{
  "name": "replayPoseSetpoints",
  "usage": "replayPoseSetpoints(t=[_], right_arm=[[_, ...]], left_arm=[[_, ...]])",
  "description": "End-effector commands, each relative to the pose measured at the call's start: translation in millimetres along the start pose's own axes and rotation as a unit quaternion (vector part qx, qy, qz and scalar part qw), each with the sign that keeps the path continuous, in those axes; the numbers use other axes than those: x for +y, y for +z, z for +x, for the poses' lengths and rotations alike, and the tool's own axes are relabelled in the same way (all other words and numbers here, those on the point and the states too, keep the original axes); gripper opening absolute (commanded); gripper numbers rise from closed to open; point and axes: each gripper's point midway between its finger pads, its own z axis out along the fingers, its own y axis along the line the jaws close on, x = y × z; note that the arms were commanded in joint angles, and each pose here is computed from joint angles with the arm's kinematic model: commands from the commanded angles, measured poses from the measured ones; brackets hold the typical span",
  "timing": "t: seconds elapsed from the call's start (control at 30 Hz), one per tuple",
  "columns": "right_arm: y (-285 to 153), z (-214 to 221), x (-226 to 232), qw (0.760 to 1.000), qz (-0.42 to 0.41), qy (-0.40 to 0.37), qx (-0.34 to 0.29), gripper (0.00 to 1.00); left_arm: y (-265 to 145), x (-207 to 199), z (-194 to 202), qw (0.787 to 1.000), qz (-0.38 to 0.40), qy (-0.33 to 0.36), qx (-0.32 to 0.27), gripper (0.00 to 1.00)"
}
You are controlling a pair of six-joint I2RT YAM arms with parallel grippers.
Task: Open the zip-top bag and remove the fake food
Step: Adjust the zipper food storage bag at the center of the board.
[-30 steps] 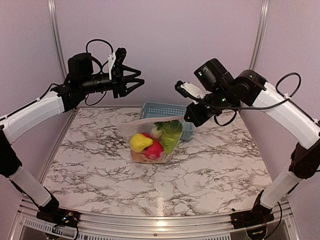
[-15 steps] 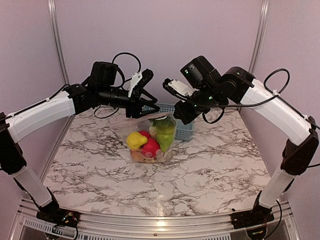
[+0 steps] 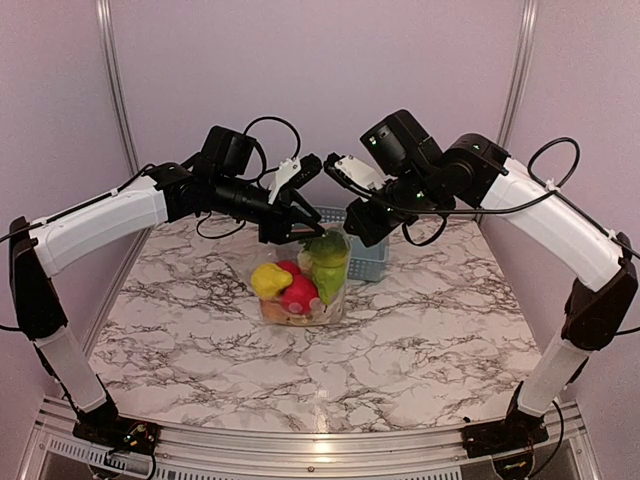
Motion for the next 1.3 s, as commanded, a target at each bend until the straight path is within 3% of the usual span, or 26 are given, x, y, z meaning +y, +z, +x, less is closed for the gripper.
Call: replayPoseSetpoints(t=[0.0,0.13,0.33,0.43,0.5,0.63,0.77,0.9,0.97,1.27], right_arm=[[-21.2,-23.4,2.4,0.998,-0.004,0.004,-0.055,0.00],[-21.4,-23.2,3.1,0.998,-0.006,0.006,-0.061,0.00],[-21.2,-19.2,2.7,0.997,-0.006,0.012,-0.078,0.00],[-24.1,-18.9,-2.3,0.994,0.005,0.016,-0.107,0.19],[-28.7,-16.4,-5.8,0.990,0.011,0.017,-0.137,0.24],[-59.4,-13.0,-23.5,0.973,0.033,0.035,-0.227,0.54],[-75.8,-2.6,-27.8,0.950,0.033,0.010,-0.310,0.59],[-88.7,17.8,-35.7,0.913,0.046,0.003,-0.406,0.75],[-98.1,19.3,-38.6,0.892,0.032,-0.003,-0.450,0.76],[-70.4,23.4,-30.1,0.862,-0.024,-0.062,-0.503,0.69]], left_arm=[[1.4,-3.8,-2.9,1.000,0.012,0.002,0.001,0.38],[7.0,-2.6,-3.6,1.000,0.015,0.000,-0.004,0.28],[9.3,0.8,-6.9,1.000,0.006,0.006,-0.011,0.00],[6.1,2.6,-11.4,1.000,-0.004,0.010,-0.025,0.00],[4.3,1.7,-13.8,0.999,-0.006,0.013,-0.035,0.00],[3.2,1.5,-14.9,0.999,-0.006,0.013,-0.040,0.00],[4.1,2.7,-13.5,0.999,-0.004,0.012,-0.043,0.00],[3.1,0.7,-16.7,0.999,0.001,0.018,-0.051,0.00],[2.4,0.5,-18.1,0.998,0.000,0.022,-0.054,0.00],[2.5,-2.7,-20.8,0.998,0.010,0.026,-0.064,0.00]])
